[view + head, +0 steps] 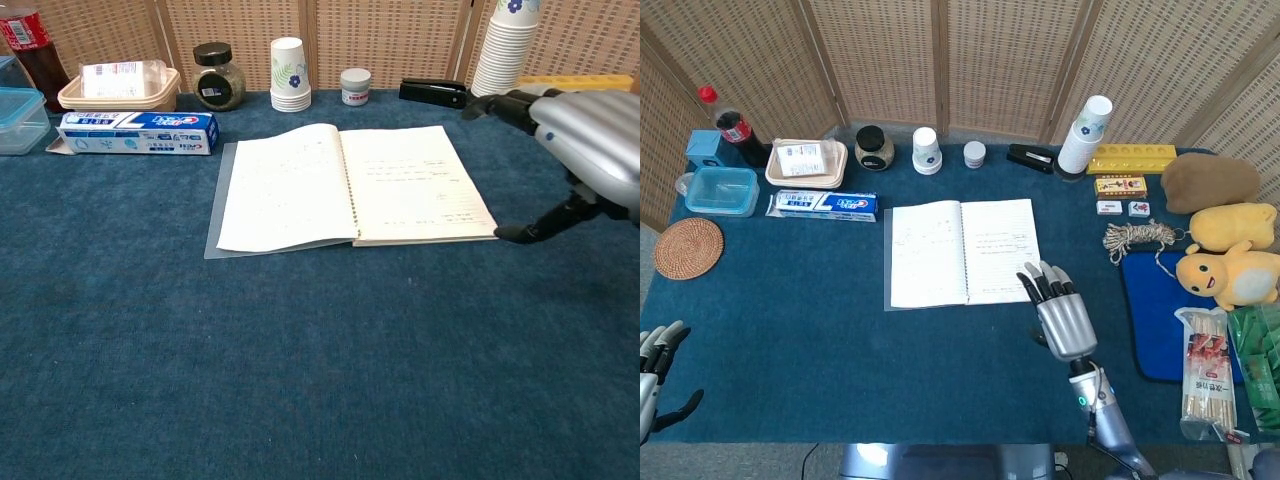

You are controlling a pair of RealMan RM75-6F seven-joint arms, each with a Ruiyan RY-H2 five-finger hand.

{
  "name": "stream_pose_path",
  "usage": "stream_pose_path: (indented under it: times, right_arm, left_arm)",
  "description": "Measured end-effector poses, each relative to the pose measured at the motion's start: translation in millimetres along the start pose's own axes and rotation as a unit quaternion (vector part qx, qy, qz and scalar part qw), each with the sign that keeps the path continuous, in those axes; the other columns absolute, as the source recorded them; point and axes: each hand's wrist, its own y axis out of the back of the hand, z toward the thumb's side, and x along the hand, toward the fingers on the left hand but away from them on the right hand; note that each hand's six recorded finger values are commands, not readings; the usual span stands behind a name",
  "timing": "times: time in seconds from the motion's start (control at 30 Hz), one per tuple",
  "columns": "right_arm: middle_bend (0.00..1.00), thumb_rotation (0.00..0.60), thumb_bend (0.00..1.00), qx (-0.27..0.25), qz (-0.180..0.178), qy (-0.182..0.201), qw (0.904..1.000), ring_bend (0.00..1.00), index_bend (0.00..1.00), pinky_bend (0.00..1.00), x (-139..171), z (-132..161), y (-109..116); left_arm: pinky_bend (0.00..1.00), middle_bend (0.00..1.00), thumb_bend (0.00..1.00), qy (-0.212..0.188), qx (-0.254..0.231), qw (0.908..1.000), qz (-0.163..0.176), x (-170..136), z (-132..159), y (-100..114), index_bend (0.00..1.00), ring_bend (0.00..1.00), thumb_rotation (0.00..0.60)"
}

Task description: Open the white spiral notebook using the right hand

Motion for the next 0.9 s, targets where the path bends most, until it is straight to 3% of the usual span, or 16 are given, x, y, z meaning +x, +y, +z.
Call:
stream_pose_path:
  times: [0.17,0.43,0.9]
  right_arm:
    - [0.18,0.6,0.18,0.011,-0.017,-0.011,0.9997,0.12,0.16,0.18,37,-25,6]
    - [0.18,0.6,0.18,0.033,0.007,-0.067,0.9972,0.1,0.16,0.17,94,-64,9]
    - [0.18,0.6,0.19,0.03,0.024,-0.139,0.9896,0.09,0.16,0.16,138,-98,14]
  left_arm:
    - [0.0,0.05,0.25,0.012,-0.002,0.9999,-0.003,-4,-6,-2,0.14,0.0,0.6]
    - [0.0,0.06,0.25,0.031,0.001,0.9995,-0.01,-13,-14,-7,0.14,0.01,0.6]
    - [0.0,0.06,0.25,0.023,0.006,0.9997,-0.01,-10,-1,-13,0.14,0.01,0.6]
